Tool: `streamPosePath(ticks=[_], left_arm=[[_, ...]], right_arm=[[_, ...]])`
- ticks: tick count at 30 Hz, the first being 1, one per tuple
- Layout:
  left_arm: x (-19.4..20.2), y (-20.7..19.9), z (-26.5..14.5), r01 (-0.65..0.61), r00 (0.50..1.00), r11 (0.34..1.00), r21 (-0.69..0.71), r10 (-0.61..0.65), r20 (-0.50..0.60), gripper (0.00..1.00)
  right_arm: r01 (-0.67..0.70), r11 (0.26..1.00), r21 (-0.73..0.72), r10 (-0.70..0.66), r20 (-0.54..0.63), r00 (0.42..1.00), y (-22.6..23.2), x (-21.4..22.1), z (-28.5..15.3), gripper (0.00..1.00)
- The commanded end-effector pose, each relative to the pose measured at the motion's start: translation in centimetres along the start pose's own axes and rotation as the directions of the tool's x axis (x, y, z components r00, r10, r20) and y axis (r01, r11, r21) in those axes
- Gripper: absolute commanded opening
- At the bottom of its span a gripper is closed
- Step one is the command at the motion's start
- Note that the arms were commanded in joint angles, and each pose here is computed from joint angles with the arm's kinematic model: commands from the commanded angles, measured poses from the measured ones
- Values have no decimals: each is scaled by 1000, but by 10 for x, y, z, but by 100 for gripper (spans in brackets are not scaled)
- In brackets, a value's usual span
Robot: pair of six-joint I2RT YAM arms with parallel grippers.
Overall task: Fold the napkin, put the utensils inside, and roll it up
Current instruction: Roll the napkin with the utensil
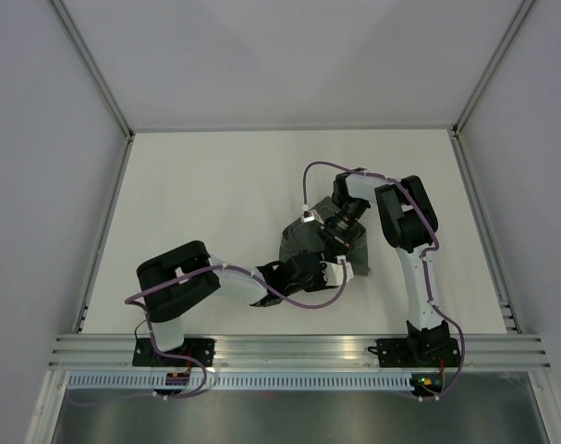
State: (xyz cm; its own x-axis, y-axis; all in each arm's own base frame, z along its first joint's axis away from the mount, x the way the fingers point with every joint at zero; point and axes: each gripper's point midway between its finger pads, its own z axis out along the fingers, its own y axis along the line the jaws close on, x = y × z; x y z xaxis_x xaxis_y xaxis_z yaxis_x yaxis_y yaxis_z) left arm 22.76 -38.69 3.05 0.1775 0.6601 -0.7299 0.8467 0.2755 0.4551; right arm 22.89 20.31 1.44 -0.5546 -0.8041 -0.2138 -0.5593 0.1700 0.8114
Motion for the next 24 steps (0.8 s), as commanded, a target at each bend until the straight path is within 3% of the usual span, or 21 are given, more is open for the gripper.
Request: streamPosePath(ticks=[1, 3, 6, 7, 13, 20, 24], left_arm=[[-16, -1, 9, -44, 998, 999, 1, 44, 48, 57], [-10, -8, 11, -40, 999, 999, 24, 39, 31, 54], [-2, -16, 12, -25, 1000, 998, 55, 25, 10, 37], [-1, -19, 13, -14, 1000, 998, 68, 14, 6, 27], [13, -39, 15, 17, 999, 987, 160, -10, -46, 2], [22, -58, 10, 89, 994, 952, 291, -68, -83, 2], [25, -63, 7, 143, 989, 928, 345, -118, -93, 2]], right_arm=[[122, 986, 117, -110, -102, 989, -56, 15, 6, 9], [118, 986, 114, -107, -98, 989, -57, 15, 5, 9], [114, 987, 112, -104, -96, 990, -57, 15, 5, 9], [114, 987, 112, -104, -95, 990, -57, 15, 5, 9], [118, 987, 107, -109, -86, 990, -53, 11, 3, 13], [145, 978, 148, -144, -17, 989, -32, -6, -17, 43], [149, 969, 198, -164, 61, 985, -18, -21, -38, 50]])
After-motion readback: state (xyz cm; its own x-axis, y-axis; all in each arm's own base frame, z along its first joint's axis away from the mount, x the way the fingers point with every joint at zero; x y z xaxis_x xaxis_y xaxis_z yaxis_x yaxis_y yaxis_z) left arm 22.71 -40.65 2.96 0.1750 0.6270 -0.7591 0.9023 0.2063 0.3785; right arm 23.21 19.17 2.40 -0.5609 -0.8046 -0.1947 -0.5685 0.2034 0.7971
